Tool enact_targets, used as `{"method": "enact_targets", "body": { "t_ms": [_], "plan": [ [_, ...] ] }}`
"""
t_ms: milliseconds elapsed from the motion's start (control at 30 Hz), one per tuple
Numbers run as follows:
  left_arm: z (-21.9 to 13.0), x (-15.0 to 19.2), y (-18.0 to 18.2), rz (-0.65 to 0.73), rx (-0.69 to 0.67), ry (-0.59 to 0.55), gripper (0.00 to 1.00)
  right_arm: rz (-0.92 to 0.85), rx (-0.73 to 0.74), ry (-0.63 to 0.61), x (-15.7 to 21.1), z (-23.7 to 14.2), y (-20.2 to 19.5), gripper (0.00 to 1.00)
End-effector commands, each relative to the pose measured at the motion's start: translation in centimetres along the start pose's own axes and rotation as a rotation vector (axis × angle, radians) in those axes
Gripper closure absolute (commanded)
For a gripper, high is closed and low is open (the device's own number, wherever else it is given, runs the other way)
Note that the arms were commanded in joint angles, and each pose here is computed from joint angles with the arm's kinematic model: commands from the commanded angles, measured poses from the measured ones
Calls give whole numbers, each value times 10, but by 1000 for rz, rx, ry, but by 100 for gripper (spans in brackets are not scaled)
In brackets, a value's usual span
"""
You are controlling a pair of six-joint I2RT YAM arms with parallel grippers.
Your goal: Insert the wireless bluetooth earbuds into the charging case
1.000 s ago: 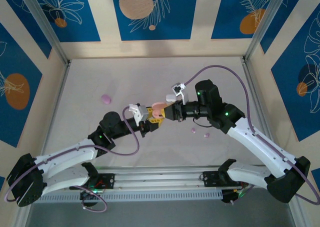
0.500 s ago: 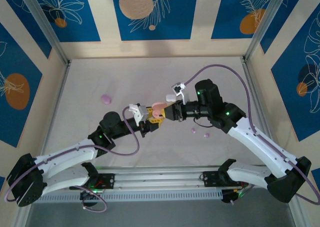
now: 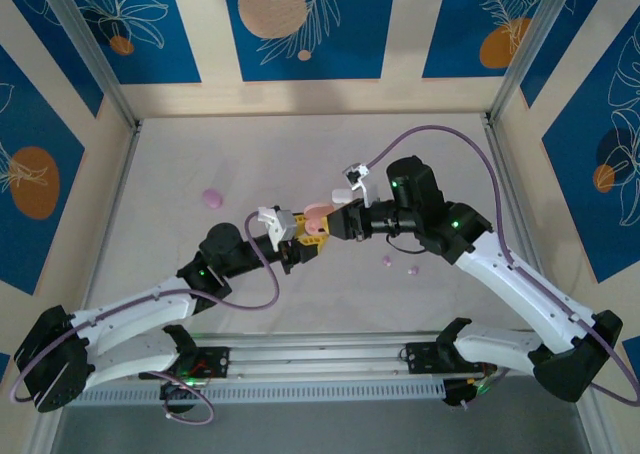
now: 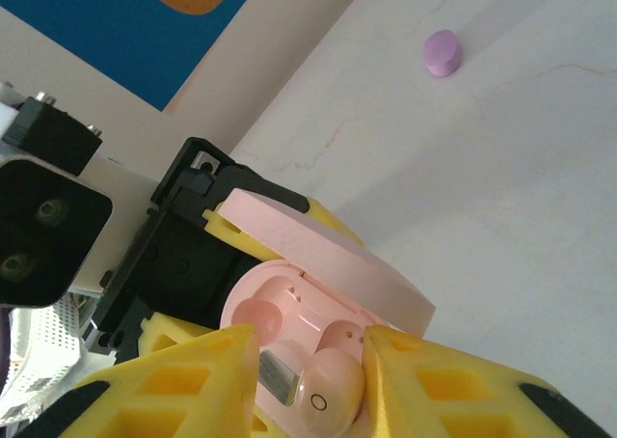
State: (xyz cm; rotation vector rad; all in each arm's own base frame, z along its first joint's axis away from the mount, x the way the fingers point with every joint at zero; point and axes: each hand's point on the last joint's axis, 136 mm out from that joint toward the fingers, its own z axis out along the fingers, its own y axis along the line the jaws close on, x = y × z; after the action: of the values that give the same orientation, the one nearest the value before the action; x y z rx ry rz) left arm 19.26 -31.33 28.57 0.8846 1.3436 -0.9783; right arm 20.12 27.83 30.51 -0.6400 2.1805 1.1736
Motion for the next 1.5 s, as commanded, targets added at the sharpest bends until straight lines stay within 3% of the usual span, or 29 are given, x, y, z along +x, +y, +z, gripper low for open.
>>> {"method": "enact_targets", "body": {
  "t_ms": [0,267,667,967,1100,1233,1467],
  "plan": [
    [-2,-23,-11,24,55,-88,69,21,51,6,-2,0,-5,67],
    [-2,-19,-11,22,50,-79,69,23,67,14,-4,-2,-2,66],
    [-3,-19,-9,32,40,-76,69,9,52,-6,-8,-12,7,57],
    [-8,-18,-5,41,6,-78,69,-115,14,-209,-25,-56,28,55],
    [-11,-18,-5,45,-5,-78,69,-64,187,-318,-30,-78,-8,57],
    [-15,-18,-4,47,-12,-80,69,225,429,-317,-15,-90,-94,59],
    [-19,-19,-4,50,-23,-86,69,714,426,-139,40,-65,-207,58]
  ]
}}
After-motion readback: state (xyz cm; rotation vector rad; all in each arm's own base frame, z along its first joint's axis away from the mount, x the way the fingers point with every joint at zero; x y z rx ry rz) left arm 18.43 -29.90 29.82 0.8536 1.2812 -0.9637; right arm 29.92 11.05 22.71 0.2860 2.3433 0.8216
